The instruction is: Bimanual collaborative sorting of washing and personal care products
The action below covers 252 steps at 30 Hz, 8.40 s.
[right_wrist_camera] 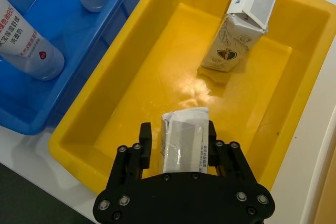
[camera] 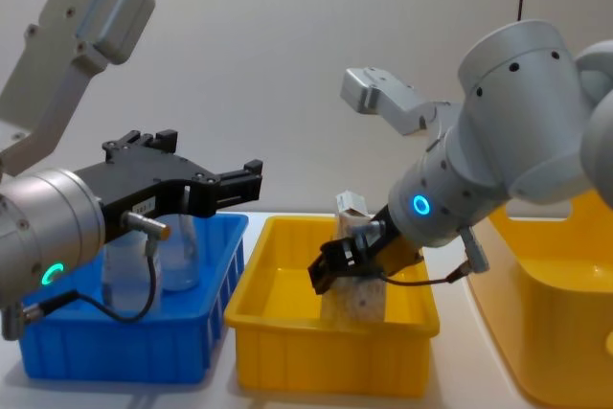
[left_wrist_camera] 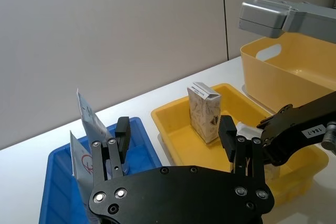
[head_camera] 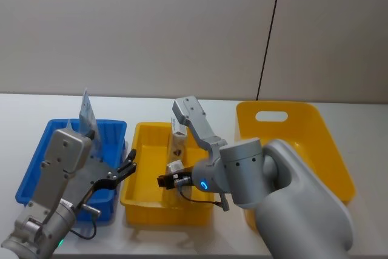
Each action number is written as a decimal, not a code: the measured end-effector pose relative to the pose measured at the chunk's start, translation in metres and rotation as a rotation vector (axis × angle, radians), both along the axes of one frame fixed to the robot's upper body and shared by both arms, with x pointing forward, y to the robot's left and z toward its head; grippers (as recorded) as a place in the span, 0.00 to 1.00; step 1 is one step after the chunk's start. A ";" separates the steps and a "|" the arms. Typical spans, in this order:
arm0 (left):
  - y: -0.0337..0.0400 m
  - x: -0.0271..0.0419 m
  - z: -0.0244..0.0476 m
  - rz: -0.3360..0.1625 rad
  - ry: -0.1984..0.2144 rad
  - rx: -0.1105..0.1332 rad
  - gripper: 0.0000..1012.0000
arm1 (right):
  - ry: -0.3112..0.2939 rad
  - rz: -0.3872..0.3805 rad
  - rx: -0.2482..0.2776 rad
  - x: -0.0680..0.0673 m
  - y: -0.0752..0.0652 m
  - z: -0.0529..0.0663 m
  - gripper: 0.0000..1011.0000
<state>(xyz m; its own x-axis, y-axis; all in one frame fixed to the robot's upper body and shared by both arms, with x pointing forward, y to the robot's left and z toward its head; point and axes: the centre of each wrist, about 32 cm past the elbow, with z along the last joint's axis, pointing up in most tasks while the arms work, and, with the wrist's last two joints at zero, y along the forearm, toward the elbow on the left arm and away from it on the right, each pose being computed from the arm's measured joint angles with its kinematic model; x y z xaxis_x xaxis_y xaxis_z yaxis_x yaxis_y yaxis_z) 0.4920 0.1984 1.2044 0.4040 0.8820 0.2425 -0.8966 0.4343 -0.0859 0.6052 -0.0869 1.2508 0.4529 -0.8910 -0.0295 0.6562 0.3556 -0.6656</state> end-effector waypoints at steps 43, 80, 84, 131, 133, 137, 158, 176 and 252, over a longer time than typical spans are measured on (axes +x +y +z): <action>0.0000 0.0000 0.0000 0.000 0.000 0.000 0.99 | -0.337 -0.180 0.025 -0.033 -0.044 0.086 0.29; 0.0000 0.0000 0.0000 0.000 0.000 0.000 0.99 | -0.441 -0.445 -0.093 -0.085 -0.134 0.087 0.79; 0.0000 0.0000 0.0000 0.000 0.000 0.000 0.99 | -0.498 -0.426 -0.094 -0.089 -0.140 0.076 0.90; 0.0062 0.0264 -0.0012 0.262 0.095 -0.016 0.99 | -0.986 -0.208 -0.109 -0.139 -0.207 -0.041 0.99; 0.0068 0.0295 -0.0017 0.275 0.102 -0.016 0.99 | -0.990 -0.205 -0.109 -0.140 -0.208 -0.042 0.99; 0.0080 0.0349 -0.0023 0.292 0.115 -0.018 0.99 | -0.995 -0.201 -0.109 -0.141 -0.209 -0.043 0.99; 0.0133 0.0651 -0.0125 0.346 0.252 -0.121 0.99 | -1.008 -0.192 -0.110 -0.143 -0.211 -0.047 0.99; 0.0085 0.0835 -0.0214 0.375 0.316 -0.214 0.52 | -1.009 -0.190 -0.110 -0.143 -0.212 -0.047 0.99; -0.0162 0.0800 0.0258 -0.081 0.022 -0.230 0.27 | -1.009 -0.178 -0.107 -0.142 -0.211 -0.047 0.99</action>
<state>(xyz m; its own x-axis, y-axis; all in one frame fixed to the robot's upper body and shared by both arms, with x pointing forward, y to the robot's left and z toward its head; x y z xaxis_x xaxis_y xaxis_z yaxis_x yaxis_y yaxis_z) 0.5721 0.1822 1.2302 0.4787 0.8775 0.0292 -0.8623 0.4762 -0.1722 0.4633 -0.2980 1.2041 0.0842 -0.9234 0.3745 0.9646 0.1697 0.2017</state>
